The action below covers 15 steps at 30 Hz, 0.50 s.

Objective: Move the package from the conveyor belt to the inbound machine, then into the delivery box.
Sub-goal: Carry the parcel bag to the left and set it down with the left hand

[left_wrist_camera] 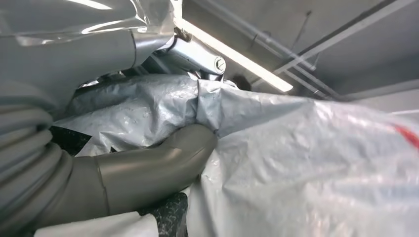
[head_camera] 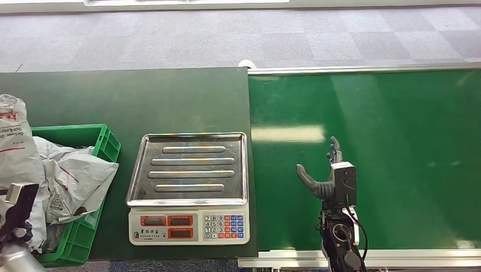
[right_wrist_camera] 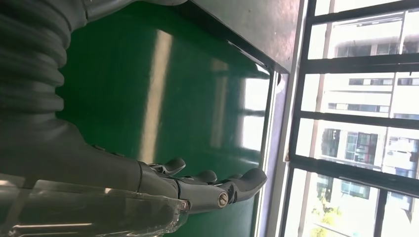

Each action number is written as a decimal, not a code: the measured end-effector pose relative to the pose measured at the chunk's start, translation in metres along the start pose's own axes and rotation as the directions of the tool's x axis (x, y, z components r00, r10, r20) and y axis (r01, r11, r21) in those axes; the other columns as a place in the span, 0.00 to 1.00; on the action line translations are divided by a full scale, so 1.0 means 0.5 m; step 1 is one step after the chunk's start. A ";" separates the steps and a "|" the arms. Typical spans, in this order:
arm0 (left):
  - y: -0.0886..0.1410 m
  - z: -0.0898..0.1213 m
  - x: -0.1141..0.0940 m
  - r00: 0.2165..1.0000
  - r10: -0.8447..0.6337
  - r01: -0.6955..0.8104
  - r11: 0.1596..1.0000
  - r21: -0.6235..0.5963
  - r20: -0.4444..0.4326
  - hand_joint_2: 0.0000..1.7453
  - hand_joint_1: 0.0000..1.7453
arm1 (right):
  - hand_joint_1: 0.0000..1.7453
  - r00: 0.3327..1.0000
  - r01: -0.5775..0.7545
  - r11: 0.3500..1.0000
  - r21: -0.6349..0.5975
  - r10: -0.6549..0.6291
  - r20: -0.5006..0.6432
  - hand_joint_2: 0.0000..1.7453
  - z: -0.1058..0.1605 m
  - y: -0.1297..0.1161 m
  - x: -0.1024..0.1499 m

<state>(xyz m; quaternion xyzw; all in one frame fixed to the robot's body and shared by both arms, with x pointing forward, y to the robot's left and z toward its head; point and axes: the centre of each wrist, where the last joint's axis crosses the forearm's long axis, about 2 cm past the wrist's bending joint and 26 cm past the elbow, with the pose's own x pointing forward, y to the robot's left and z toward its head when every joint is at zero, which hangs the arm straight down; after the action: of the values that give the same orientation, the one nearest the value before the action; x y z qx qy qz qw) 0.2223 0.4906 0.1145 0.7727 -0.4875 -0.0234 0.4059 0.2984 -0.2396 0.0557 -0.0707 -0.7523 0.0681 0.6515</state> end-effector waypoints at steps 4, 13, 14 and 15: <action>-0.017 0.001 -0.025 0.996 -0.039 0.034 0.998 -0.057 -0.079 1.00 0.94 | 0.00 1.000 -0.002 1.000 0.005 0.002 -0.001 1.00 0.000 0.000 0.000; -0.086 -0.023 -0.038 0.945 -0.105 0.022 0.966 -0.258 -0.310 1.00 0.39 | 0.00 1.000 -0.016 1.000 0.013 0.016 -0.011 1.00 -0.001 -0.007 -0.001; -0.096 -0.025 -0.036 0.940 -0.110 0.012 0.956 -0.292 -0.324 1.00 0.21 | 0.00 1.000 -0.018 1.000 0.014 0.019 -0.013 1.00 -0.001 -0.007 0.000; -0.105 -0.026 -0.032 0.937 -0.119 0.004 0.944 -0.329 -0.330 1.00 0.07 | 0.00 1.000 -0.021 1.000 0.015 0.021 -0.013 1.00 -0.001 -0.008 0.000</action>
<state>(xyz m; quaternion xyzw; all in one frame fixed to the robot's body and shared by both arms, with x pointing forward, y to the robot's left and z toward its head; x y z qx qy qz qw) 0.2583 0.5212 0.0833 0.7030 -0.3736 0.0200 0.6049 0.2991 -0.2434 0.0566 -0.0741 -0.7466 0.0802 0.6563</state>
